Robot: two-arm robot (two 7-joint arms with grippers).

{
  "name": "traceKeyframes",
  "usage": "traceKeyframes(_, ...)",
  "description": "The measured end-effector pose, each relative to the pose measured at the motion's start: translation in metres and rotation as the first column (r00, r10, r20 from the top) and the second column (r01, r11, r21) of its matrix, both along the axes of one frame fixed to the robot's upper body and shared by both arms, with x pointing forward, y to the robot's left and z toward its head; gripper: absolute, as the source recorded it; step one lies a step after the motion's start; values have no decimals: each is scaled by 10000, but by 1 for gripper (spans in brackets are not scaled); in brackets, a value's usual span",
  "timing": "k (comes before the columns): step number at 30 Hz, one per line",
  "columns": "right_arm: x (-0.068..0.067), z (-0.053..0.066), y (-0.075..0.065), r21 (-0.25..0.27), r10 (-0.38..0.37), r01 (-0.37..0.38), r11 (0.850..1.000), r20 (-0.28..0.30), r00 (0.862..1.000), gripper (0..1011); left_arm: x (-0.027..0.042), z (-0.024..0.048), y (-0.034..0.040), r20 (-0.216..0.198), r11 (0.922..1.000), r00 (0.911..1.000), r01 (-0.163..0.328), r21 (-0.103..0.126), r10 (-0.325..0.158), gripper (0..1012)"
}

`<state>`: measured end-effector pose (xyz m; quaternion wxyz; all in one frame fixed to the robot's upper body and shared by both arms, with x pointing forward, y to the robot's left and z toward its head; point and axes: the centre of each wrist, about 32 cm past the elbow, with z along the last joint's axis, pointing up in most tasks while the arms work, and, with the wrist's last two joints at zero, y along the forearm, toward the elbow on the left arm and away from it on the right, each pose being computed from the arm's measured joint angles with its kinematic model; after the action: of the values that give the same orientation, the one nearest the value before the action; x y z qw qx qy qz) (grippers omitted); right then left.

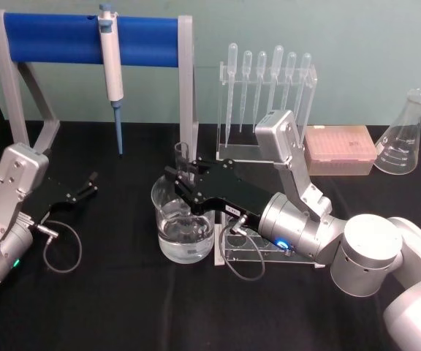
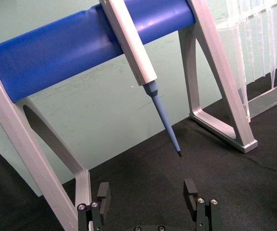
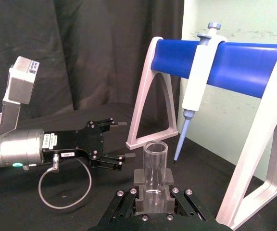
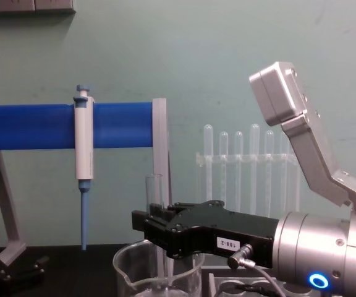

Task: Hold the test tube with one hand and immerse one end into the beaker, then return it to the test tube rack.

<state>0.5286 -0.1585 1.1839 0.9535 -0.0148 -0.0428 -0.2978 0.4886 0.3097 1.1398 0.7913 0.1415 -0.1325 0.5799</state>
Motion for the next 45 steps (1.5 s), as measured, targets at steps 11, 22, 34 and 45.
traceKeyframes(11,0,0,0,0,0,0,10000,0,10000,228,0,0,0,1,10000,10000,0,-1,0,1000)
traceKeyframes(22,0,0,0,0,1,-1,10000,0,10000,228,0,0,0,0,10000,10000,0,0,0,1000)
traceKeyframes(34,0,0,0,0,0,0,10000,1,10000,228,0,0,0,0,10000,10000,0,0,0,1000)
traceKeyframes(45,0,0,0,1,1,-1,10000,0,10000,228,0,0,0,0,10000,10000,0,0,0,1000)
